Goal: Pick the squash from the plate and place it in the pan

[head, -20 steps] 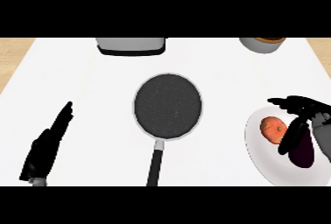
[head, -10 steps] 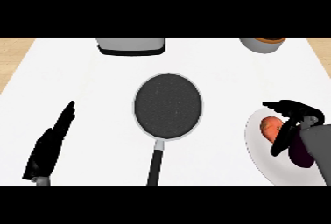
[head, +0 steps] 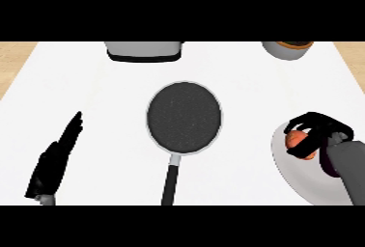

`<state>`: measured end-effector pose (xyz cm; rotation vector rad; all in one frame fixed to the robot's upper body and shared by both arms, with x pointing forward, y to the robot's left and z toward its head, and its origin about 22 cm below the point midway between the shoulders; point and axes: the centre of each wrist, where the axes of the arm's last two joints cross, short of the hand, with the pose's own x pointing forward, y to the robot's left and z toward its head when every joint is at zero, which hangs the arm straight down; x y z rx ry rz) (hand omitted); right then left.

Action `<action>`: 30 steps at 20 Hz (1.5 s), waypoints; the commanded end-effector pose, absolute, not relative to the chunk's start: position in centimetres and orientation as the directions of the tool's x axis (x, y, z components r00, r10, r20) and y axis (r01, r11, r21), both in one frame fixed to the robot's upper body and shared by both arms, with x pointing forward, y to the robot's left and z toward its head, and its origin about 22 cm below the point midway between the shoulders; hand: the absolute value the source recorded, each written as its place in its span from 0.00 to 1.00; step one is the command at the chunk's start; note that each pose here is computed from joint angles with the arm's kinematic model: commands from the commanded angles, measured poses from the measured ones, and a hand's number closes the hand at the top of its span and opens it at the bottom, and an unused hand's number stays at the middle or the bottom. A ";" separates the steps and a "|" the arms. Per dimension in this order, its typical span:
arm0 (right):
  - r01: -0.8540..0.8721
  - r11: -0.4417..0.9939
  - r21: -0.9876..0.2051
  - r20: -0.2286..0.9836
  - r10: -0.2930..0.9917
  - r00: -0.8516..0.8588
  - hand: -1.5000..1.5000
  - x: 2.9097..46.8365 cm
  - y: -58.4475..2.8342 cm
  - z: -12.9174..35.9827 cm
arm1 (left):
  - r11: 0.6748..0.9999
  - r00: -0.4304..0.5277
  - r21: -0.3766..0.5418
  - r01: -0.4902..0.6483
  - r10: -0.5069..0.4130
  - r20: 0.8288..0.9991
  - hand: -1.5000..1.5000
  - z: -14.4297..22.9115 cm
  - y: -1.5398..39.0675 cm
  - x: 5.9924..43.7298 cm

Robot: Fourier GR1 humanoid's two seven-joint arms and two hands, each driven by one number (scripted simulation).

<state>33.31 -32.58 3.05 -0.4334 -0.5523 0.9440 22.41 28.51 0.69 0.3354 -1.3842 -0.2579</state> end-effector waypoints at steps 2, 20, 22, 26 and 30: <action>-0.631 0.592 -0.501 0.345 0.805 0.482 1.00 33.4 -33.0 1.7 | 0.923 0.169 0.384 -0.001 -0.378 0.910 0.50 0.8 27.9 21.2; -0.115 0.250 -0.962 0.225 0.955 0.191 1.00 30.2 -29.6 9.4 | 0.927 0.199 0.373 -0.039 -0.358 0.912 0.50 0.4 28.1 21.8; 0.036 0.185 -0.982 0.188 0.978 0.089 1.00 29.6 -28.4 11.3 | 0.921 0.189 0.387 -0.040 -0.373 0.908 0.50 0.6 28.9 22.4; 0.205 0.250 -0.946 0.240 0.968 -0.073 1.00 28.8 -24.6 13.2 | 0.918 0.183 0.397 -0.018 -0.387 0.904 0.50 0.9 28.7 22.2; 0.236 0.303 -0.923 0.281 0.952 -0.125 1.00 29.7 -22.1 15.3 | 0.924 0.175 0.381 -0.013 -0.373 0.911 0.50 0.8 28.8 21.7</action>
